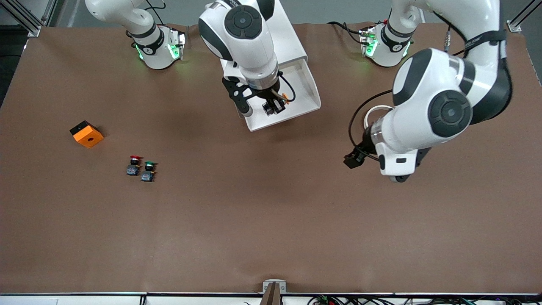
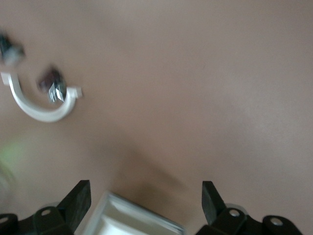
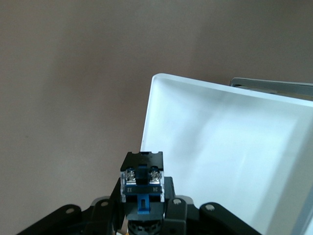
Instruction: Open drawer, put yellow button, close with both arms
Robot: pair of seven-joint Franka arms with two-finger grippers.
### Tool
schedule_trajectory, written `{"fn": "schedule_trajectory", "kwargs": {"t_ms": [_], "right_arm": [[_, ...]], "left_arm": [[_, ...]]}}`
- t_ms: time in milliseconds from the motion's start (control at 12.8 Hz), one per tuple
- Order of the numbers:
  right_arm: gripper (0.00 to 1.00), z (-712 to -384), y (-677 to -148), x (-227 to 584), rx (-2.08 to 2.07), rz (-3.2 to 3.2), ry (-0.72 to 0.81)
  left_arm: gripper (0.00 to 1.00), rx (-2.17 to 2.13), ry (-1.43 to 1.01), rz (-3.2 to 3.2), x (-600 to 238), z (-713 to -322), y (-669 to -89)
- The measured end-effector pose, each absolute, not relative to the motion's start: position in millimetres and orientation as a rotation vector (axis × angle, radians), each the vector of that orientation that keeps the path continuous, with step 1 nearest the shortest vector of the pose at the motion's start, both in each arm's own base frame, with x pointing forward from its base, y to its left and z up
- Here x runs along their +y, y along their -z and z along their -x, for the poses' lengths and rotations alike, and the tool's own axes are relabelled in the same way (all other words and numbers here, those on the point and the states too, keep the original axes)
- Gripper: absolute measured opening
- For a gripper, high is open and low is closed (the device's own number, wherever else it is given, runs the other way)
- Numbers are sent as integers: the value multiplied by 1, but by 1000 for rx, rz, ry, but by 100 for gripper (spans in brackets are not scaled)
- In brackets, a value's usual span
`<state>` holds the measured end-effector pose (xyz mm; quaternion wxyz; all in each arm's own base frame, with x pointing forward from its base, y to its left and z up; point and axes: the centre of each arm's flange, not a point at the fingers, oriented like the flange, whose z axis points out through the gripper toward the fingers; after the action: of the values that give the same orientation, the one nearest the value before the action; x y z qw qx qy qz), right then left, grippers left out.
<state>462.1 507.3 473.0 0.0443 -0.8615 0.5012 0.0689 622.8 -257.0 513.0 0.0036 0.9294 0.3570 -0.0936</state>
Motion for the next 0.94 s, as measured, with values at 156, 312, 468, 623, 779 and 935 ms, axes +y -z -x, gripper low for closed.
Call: {"fn": "schedule_trajectory", "kwargs": {"t_ms": [156,312,468,623,779,935], "right_arm": [[33,-463,-458,508,1565,2615,-281],[33,-463,-447,505,1592,2611,-324],[33,-460,-435,504,1622,2618,-341],[33,-454,-425,505,1658,2623,-352],[33,-449,-419,507,1665,2633,-358],[33,-440,-412,514,1656,2653,-364]], "left_arm": [[100,953,112,-3064,-232,-622,-542],[100,826,-14,-3162,-214,-615,-574],[100,777,-43,-3182,-201,-608,-594],[100,756,-51,-3178,-181,-605,-606],[100,724,-61,-3173,-154,-603,-619],[100,605,-79,-3183,-125,-600,-634]]}}
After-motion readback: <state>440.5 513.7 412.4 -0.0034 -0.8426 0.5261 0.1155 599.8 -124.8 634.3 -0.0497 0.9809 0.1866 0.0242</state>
